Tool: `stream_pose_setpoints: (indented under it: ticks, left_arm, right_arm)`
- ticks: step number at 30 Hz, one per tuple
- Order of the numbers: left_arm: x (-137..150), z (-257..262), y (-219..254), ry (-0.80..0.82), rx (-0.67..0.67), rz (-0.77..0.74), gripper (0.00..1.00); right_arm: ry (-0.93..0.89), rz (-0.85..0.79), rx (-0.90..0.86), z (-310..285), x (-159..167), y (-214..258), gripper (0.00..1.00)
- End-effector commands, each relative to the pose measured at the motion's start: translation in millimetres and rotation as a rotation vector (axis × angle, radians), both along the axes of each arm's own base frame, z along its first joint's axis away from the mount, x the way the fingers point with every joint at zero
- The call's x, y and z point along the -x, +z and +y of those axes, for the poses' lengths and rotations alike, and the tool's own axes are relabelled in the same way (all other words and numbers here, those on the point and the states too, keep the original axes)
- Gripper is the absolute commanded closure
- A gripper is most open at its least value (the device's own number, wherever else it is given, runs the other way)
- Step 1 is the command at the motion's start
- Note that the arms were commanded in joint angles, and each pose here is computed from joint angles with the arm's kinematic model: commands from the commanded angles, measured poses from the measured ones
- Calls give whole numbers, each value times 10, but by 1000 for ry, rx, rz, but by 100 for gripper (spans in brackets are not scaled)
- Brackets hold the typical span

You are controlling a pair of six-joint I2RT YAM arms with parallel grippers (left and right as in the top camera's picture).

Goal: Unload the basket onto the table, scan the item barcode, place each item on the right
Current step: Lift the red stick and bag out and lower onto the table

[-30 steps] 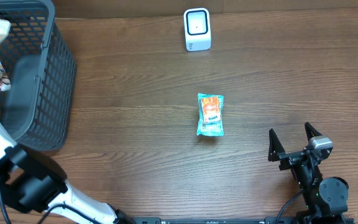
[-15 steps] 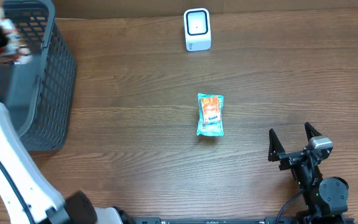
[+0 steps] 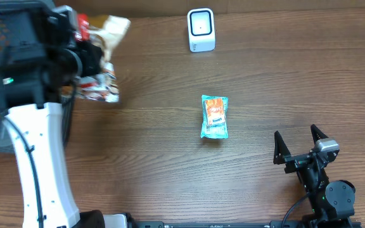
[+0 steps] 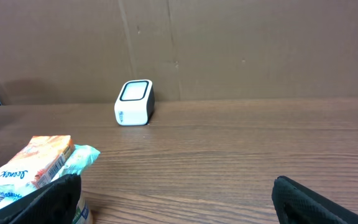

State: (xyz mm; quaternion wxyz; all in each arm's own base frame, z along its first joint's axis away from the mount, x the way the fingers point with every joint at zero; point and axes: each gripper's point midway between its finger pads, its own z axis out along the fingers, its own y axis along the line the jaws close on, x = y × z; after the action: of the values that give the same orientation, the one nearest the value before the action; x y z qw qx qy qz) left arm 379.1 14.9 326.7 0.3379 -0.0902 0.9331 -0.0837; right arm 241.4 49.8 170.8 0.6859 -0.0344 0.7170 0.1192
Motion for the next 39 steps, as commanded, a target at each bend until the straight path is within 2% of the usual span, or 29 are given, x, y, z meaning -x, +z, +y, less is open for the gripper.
stream_pose_setpoints:
  ticks: [1,10,14,21,33,34,35,38,39]
  left_arm:
    - [9,-190,-560,2,20,136,96]
    - [121,-710,-1937,-4,26,275,96]
    - [163,-816,-2316,24,-13,250,96]
    - [231,-907,-2674,43,-20,202,96]
    - [323,-902,-2960,37,-10,158,96]
    - [323,-903,-2960,37,-10,158,94]
    - [323,-903,-2960,34,-12,158,85]
    - [325,-907,-2961,26,-17,158,45]
    - [324,-908,-2960,26,-17,157,38]
  right_arm:
    - [-13,-7,0,-24,-5,-9,0]
    - [-13,-7,0,-24,-5,-9,0]
    - [-13,-8,1,-24,-5,-9,0]
    - [-13,-7,0,-24,-5,-9,0]
    - [-13,-8,0,-24,-5,-8,0]
    - [-13,-8,1,-24,-5,-9,0]
    - [-13,-7,0,-24,-5,-9,0]
    - [-13,-7,0,-24,-5,-9,0]
    - [-13,-7,0,-24,-5,-9,0]
